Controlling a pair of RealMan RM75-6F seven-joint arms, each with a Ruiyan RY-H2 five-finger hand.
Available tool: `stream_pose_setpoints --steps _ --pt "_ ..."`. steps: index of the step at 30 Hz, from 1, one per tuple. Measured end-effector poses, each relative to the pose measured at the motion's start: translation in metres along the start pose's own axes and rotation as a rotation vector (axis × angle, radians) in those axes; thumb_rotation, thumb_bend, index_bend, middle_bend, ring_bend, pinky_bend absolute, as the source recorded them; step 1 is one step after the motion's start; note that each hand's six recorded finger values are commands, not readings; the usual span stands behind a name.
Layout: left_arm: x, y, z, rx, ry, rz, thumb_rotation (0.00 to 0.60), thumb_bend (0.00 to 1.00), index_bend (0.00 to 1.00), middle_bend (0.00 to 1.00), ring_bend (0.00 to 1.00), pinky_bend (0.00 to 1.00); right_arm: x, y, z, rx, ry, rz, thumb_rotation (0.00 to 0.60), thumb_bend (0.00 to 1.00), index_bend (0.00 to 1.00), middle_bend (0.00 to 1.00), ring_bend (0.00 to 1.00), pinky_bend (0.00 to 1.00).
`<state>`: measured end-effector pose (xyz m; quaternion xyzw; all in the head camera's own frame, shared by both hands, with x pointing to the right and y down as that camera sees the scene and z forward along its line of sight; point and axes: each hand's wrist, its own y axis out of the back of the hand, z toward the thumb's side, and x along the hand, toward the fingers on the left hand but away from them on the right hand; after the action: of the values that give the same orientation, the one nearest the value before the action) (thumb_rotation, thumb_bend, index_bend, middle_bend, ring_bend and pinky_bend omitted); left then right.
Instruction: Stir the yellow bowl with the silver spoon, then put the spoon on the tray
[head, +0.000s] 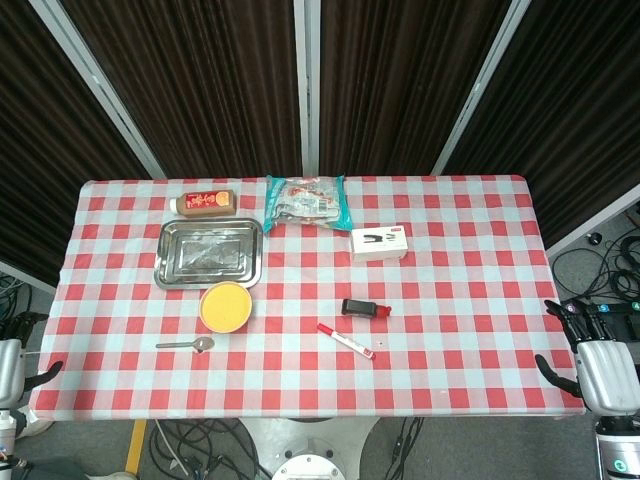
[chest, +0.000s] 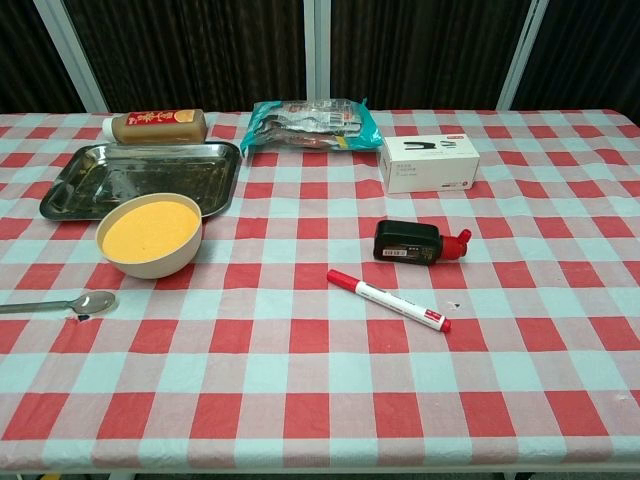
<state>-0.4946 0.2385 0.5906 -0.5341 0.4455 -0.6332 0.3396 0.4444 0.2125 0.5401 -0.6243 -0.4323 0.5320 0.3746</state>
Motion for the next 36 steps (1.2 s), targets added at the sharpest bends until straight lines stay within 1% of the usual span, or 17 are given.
stream_pose_setpoints --steps 2,6,12,19,22,23,24,25,26,28,30,31,33,36 --pt "0.000 -0.001 0.000 -0.002 -0.007 -0.001 0.600 0.14 0.32 0.34 0.26 0.31 -0.001 -0.002 0.001 -0.003 0.005 0.008 0.600 0.21 0.13 0.25 0.09 0.19" --pt "-0.001 -0.002 0.002 -0.036 -0.038 -0.002 0.600 0.14 0.32 0.34 0.26 0.31 -0.001 -0.002 0.002 -0.004 0.009 0.009 0.600 0.21 0.13 0.25 0.09 0.19" --pt "-0.005 -0.001 0.003 -0.036 -0.071 0.001 0.600 0.14 0.32 0.35 0.26 0.31 0.002 0.001 -0.001 -0.010 0.006 -0.004 0.600 0.21 0.13 0.26 0.09 0.19" --pt "-0.003 0.000 0.012 -0.043 -0.112 -0.001 0.600 0.14 0.32 0.35 0.26 0.31 0.006 0.003 -0.003 -0.017 0.005 -0.012 0.600 0.21 0.13 0.26 0.09 0.19" --pt "0.003 0.000 0.021 -0.057 -0.142 -0.007 0.600 0.14 0.34 0.38 0.27 0.31 0.006 0.005 -0.003 -0.019 0.008 -0.018 0.600 0.21 0.13 0.27 0.09 0.19" --pt "0.005 -0.001 0.024 -0.061 -0.154 -0.011 0.600 0.14 0.36 0.41 0.28 0.32 0.005 0.005 -0.003 -0.018 0.013 -0.018 0.600 0.21 0.13 0.27 0.09 0.19" --pt "0.009 -0.002 0.030 -0.065 -0.173 -0.017 0.600 0.14 0.37 0.43 0.30 0.35 0.004 0.005 -0.002 -0.017 0.018 -0.017 0.600 0.21 0.13 0.27 0.09 0.19" --pt "0.012 -0.003 0.035 -0.069 -0.189 -0.020 0.600 0.14 0.38 0.48 0.36 0.41 0.003 0.005 0.000 -0.016 0.023 -0.016 0.600 0.21 0.13 0.27 0.09 0.19" --pt "0.016 -0.004 0.041 -0.074 -0.206 -0.023 0.600 0.14 0.39 0.53 0.43 0.48 0.002 0.005 0.001 -0.015 0.030 -0.015 0.600 0.21 0.13 0.27 0.09 0.19" --pt "0.024 -0.008 0.054 -0.088 -0.241 -0.038 0.600 0.15 0.42 0.65 0.61 0.71 0.001 0.005 0.002 -0.014 0.037 -0.013 0.600 0.21 0.13 0.27 0.09 0.19" --pt "0.032 -0.015 0.067 -0.101 -0.269 -0.067 0.600 0.16 0.45 0.75 0.72 0.85 0.000 0.005 0.003 -0.014 0.040 -0.011 0.600 0.21 0.13 0.28 0.09 0.19" --pt "0.036 -0.019 0.072 -0.106 -0.281 -0.085 0.600 0.17 0.47 0.79 0.77 0.89 -0.001 0.005 0.002 -0.014 0.039 -0.010 0.600 0.21 0.13 0.28 0.09 0.19" --pt "0.044 -0.030 0.085 -0.113 -0.304 -0.135 0.600 0.18 0.49 0.84 0.81 0.95 -0.001 0.006 0.001 -0.013 0.035 -0.011 0.600 0.21 0.13 0.28 0.09 0.19" --pt "0.054 -0.050 0.102 -0.113 -0.329 -0.221 0.600 0.19 0.51 0.90 0.86 0.99 -0.001 0.007 -0.001 -0.009 0.027 -0.010 0.600 0.21 0.13 0.28 0.09 0.19"
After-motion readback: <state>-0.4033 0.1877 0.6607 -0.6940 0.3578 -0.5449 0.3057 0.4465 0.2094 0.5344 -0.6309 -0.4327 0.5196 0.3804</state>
